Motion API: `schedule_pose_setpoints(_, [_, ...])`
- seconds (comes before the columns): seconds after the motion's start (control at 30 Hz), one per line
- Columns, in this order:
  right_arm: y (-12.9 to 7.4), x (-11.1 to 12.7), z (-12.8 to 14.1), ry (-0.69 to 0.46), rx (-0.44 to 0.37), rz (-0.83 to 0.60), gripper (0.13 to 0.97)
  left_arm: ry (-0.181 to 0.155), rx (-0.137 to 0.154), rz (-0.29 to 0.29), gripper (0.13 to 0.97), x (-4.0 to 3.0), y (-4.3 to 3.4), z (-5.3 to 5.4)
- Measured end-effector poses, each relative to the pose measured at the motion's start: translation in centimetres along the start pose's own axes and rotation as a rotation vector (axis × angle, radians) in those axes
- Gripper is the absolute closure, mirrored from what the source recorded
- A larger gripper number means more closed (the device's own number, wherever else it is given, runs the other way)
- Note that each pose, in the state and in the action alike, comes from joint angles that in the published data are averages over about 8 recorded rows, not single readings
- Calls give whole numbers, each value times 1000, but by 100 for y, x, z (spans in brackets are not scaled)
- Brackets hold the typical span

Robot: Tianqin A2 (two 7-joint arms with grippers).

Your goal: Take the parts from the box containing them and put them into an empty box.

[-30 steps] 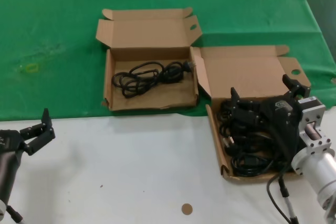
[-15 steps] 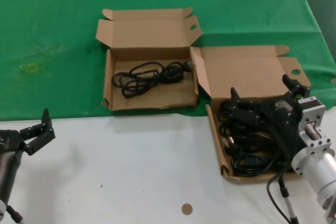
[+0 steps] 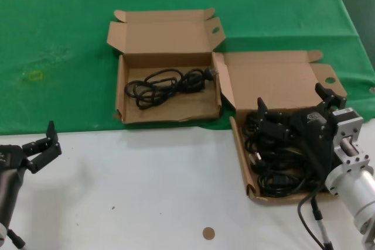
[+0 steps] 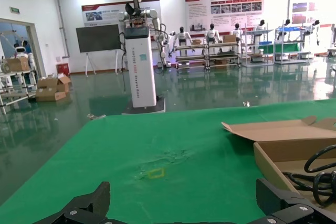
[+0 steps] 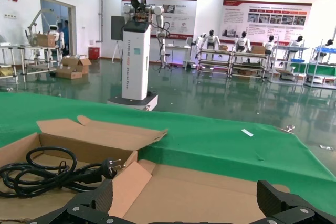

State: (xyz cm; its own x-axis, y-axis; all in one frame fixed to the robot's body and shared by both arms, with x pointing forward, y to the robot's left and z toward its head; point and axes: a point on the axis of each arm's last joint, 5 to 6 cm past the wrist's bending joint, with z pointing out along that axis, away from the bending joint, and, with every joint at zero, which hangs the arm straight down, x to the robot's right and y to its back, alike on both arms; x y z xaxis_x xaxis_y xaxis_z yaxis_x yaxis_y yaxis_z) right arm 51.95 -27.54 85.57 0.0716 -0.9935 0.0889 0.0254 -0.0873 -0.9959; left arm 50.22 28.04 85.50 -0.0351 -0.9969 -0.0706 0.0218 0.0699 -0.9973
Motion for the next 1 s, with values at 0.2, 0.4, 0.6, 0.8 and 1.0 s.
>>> schedule_pose_setpoints(0.2, [0, 0, 0, 0, 0, 0, 130, 0, 0, 0, 132, 0, 0, 0])
schedule_pose_setpoints(0.4, [0, 0, 0, 0, 0, 0, 130, 0, 0, 0, 132, 0, 0, 0])
schedule_pose_setpoints(0.6, [0, 0, 0, 0, 0, 0, 130, 0, 0, 0, 132, 0, 0, 0])
schedule_pose_setpoints(0.8, [0, 0, 0, 0, 0, 0, 130, 0, 0, 0, 132, 0, 0, 0])
schedule_pose_setpoints(1.0, [0, 0, 0, 0, 0, 0, 130, 0, 0, 0, 132, 0, 0, 0])
